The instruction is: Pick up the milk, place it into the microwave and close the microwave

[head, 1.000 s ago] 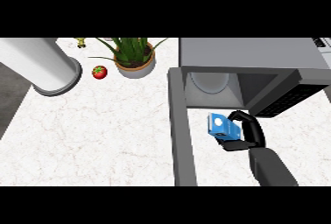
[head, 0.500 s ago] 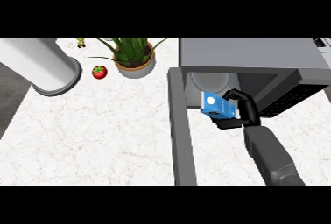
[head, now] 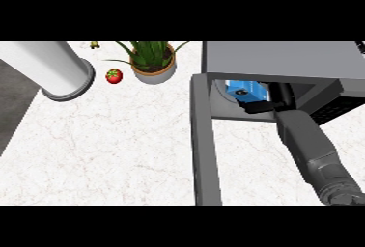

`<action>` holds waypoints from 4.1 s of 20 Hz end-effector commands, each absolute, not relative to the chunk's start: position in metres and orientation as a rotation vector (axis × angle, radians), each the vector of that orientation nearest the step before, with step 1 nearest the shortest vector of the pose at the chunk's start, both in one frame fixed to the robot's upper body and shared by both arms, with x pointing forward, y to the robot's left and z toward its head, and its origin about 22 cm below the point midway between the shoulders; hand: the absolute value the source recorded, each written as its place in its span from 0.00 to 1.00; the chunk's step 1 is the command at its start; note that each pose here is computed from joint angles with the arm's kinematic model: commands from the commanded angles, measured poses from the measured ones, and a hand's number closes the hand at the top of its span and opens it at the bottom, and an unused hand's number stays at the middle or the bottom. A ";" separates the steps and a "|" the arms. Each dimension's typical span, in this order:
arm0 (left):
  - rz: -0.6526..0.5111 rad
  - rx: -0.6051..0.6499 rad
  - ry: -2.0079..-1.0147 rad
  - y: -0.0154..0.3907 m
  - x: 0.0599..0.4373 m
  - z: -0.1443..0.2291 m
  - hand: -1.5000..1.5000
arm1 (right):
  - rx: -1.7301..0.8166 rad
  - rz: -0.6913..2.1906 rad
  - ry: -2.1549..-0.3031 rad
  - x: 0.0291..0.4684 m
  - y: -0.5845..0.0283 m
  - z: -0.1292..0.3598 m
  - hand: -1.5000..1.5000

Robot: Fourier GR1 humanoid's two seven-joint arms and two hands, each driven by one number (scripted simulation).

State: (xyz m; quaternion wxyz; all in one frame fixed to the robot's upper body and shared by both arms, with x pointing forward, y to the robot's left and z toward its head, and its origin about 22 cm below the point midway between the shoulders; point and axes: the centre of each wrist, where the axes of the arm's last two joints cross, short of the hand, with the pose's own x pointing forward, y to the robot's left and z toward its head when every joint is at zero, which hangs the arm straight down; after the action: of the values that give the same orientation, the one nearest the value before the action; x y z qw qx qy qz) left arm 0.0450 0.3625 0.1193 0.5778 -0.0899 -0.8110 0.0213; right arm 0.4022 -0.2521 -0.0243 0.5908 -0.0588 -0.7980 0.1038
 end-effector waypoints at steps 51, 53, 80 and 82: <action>-0.148 -0.223 -1.956 0.375 0.098 0.146 0.00 | -0.677 0.117 -1.851 0.441 -0.305 0.068 0.00; -0.126 -0.234 -1.934 0.376 0.100 0.140 0.00 | -0.555 0.162 -1.913 0.447 -0.287 0.072 0.00; -0.187 -0.309 -1.860 0.363 0.121 0.123 0.00 | -0.571 0.170 -1.895 0.463 -0.196 0.085 0.00; -0.172 -0.299 -1.820 0.362 0.119 0.118 0.00 | -0.577 0.169 -1.890 0.464 -0.202 0.090 0.00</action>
State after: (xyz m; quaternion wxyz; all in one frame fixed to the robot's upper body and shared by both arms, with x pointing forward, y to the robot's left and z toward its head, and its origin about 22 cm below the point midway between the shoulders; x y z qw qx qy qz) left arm 0.1208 0.3650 0.1231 0.5877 -0.1287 -0.7952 -0.0761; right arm 0.4505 -0.2229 0.0567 0.5581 -0.2498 -0.7868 0.0840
